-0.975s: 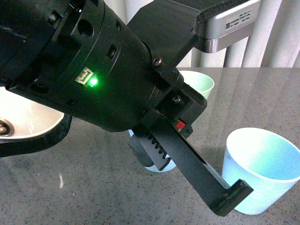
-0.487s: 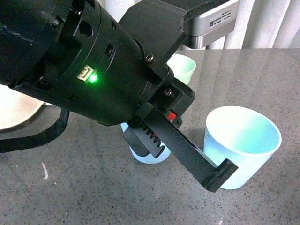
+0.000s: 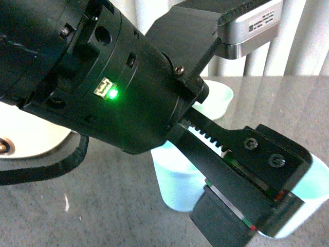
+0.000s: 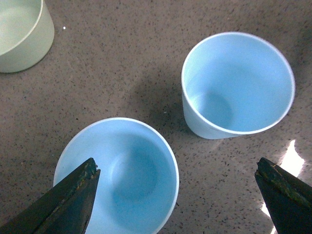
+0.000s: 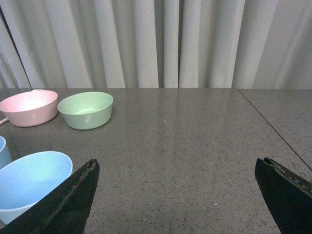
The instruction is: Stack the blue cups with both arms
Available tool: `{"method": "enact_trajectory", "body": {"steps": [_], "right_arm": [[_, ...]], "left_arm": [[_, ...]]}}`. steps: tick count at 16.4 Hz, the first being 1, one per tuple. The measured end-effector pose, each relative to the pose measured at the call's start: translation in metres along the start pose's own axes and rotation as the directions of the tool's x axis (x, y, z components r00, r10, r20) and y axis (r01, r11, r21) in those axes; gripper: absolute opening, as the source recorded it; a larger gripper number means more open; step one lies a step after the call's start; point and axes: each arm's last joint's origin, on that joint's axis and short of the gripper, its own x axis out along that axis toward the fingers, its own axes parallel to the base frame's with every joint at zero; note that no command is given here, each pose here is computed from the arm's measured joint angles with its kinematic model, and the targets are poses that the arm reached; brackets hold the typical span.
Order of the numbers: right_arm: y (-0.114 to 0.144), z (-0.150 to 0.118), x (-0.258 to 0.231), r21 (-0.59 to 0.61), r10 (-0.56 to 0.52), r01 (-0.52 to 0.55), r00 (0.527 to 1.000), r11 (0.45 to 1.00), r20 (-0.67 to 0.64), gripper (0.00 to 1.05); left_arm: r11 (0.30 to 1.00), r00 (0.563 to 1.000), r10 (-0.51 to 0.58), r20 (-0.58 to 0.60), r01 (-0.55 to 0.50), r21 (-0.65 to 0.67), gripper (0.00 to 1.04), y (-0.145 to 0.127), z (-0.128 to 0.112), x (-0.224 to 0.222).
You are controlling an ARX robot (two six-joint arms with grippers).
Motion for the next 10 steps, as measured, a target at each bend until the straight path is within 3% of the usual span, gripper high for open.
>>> {"method": "enact_trajectory", "body": {"steps": [2, 5, 6, 8, 10], "right_arm": [[0.0, 0.0, 0.0, 0.0, 0.0, 0.0, 1.0, 1.0, 0.0, 0.98], [0.0, 0.0, 0.0, 0.0, 0.0, 0.0, 1.0, 1.0, 0.0, 0.98], [0.0, 0.0, 0.0, 0.0, 0.0, 0.0, 1.0, 1.0, 0.0, 0.98], [0.0, 0.0, 0.0, 0.0, 0.0, 0.0, 1.0, 1.0, 0.0, 0.98], [0.0, 0.0, 0.0, 0.0, 0.0, 0.0, 1.0, 1.0, 0.0, 0.98]], "left_arm": [[0.999, 0.997, 0.011, 0.07, -0.009, -0.03, 0.98, 0.002, 0.01, -0.016], [0.985, 0.965, 0.146, 0.216, -0.122, -0.118, 0.98, 0.024, 0.021, -0.039], [0.957, 0.927, 0.255, 0.276, -0.202, -0.206, 0.98, 0.042, 0.023, -0.055], [0.859, 0.801, 0.479, 0.358, -0.344, -0.379, 0.98, 0.07, 0.011, -0.106], [0.813, 0.741, 0.554, 0.38, -0.383, -0.44, 0.98, 0.071, -0.006, -0.137]]}}
